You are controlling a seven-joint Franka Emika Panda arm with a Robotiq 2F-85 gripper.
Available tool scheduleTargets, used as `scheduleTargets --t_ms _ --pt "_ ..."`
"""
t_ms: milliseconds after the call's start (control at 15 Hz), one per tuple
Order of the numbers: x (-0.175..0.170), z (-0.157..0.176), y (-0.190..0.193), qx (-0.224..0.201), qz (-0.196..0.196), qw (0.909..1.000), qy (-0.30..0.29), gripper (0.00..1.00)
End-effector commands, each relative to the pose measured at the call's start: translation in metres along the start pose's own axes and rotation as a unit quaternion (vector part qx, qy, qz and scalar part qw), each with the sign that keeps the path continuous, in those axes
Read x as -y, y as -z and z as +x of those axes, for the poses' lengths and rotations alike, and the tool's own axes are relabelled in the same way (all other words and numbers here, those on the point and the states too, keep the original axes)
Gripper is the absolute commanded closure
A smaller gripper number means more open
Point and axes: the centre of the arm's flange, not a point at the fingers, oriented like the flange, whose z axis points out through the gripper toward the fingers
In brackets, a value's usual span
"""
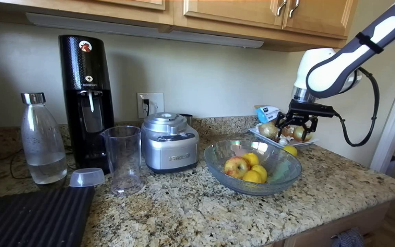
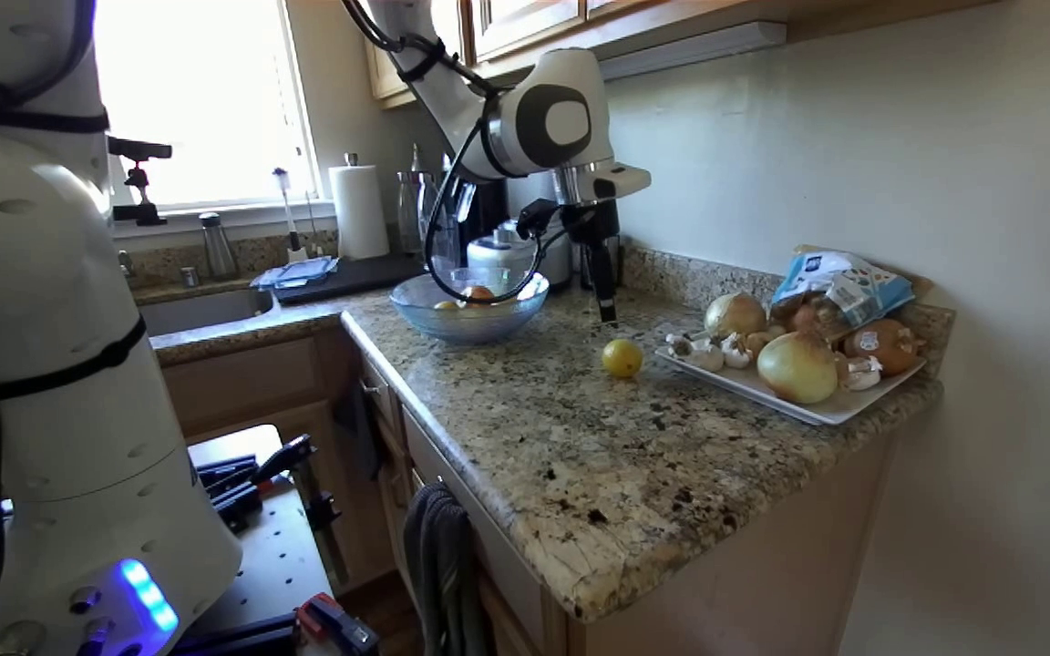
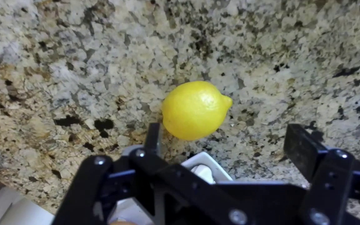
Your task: Pick the fruits on the table and put them in the bowl
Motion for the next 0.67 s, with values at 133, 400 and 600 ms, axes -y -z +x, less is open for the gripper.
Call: scheduleTargets --t_ms 133,400,600 --pt "0.003 0.026 -0.037 -0.004 -0.002 0.9976 -0.069 0.00" --pt "0.001 0.038 -0.059 0.011 -0.009 0.9960 -0.088 0.00" --pt "-0.002 0.037 -0.067 0.026 -0.013 0.9946 -0.099 0.00"
